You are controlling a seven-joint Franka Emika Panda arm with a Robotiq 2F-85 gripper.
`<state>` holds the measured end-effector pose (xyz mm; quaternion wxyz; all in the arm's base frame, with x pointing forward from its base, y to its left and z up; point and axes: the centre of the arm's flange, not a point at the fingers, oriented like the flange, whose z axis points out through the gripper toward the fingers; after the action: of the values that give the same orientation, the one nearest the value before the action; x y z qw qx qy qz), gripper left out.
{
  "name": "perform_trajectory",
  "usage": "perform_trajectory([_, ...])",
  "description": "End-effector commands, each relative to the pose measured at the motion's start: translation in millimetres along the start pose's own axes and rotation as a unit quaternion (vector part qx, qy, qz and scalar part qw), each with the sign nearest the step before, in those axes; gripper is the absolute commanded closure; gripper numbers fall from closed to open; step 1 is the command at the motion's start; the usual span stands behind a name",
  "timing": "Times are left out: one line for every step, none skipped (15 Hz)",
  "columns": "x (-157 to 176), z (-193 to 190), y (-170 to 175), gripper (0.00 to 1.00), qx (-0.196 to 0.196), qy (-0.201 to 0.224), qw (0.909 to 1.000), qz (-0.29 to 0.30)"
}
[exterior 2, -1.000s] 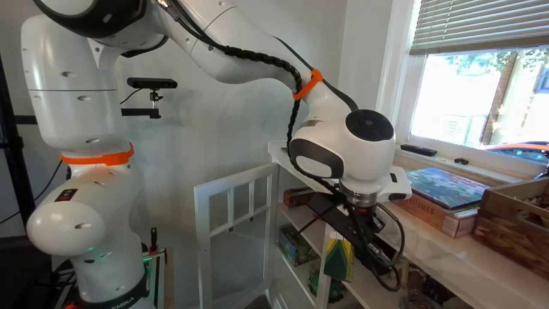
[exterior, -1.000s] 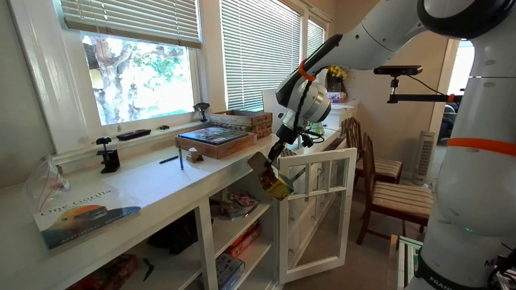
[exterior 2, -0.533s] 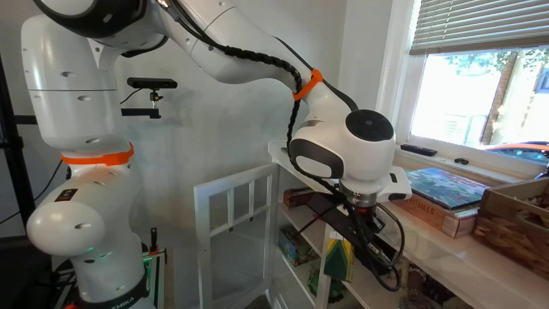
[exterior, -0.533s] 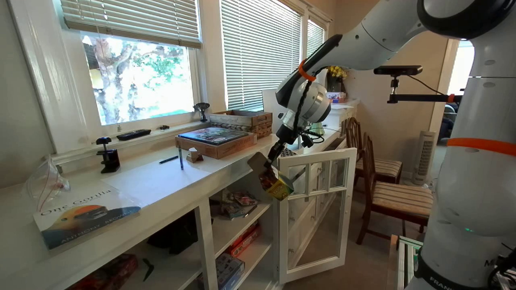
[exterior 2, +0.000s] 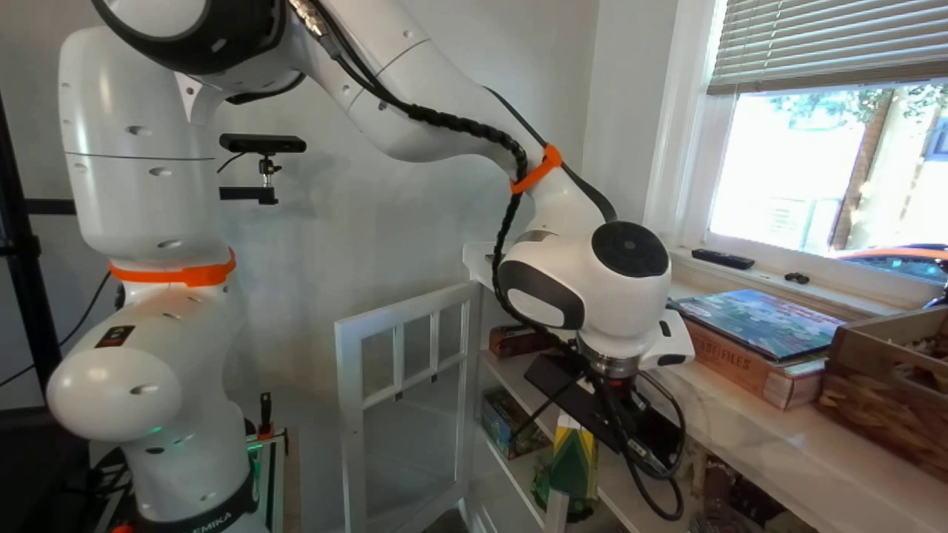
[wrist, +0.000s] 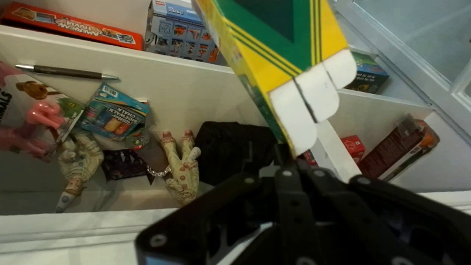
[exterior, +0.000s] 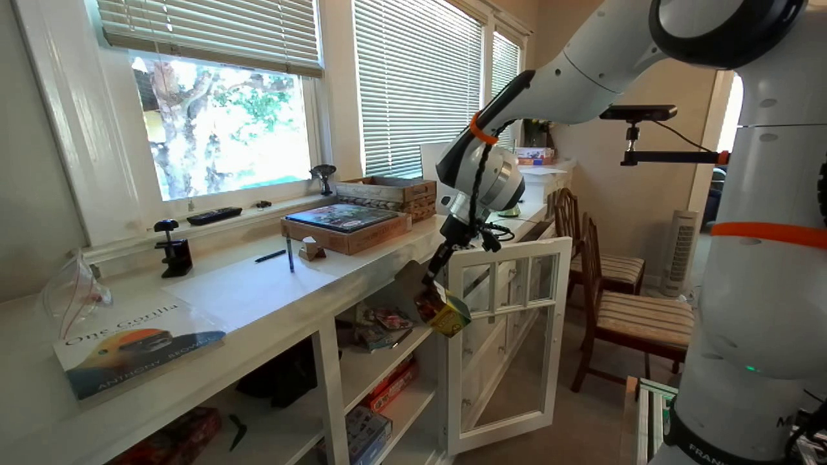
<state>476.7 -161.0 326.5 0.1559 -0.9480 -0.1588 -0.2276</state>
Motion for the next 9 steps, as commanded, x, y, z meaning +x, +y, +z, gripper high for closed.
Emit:
perform_trajectory([-8,15,0,1.0,-0.016,0.017,0.9992,-0.033])
perform_trajectory([-10,18,0,1.0,-0.018,0.021,0.9989,-0.039])
perform_trajectory([-13,22,2,1.0,-0.019,0.027,0.9985,-0.043])
perform_trajectory([-15,25,4,1.0,-0.022,0.032,0.9982,-0.046])
perform_trajectory([-18,28,6,1.0,-0.024,0.039,0.9979,-0.047])
perform_trajectory([-20,31,8,1.0,-0.024,0.044,0.9976,-0.047])
perform_trajectory([-24,35,10,1.0,-0.025,0.052,0.9971,-0.049])
perform_trajectory([-27,38,12,1.0,-0.024,0.059,0.9967,-0.051])
perform_trajectory([-30,42,15,1.0,-0.024,0.066,0.9961,-0.054])
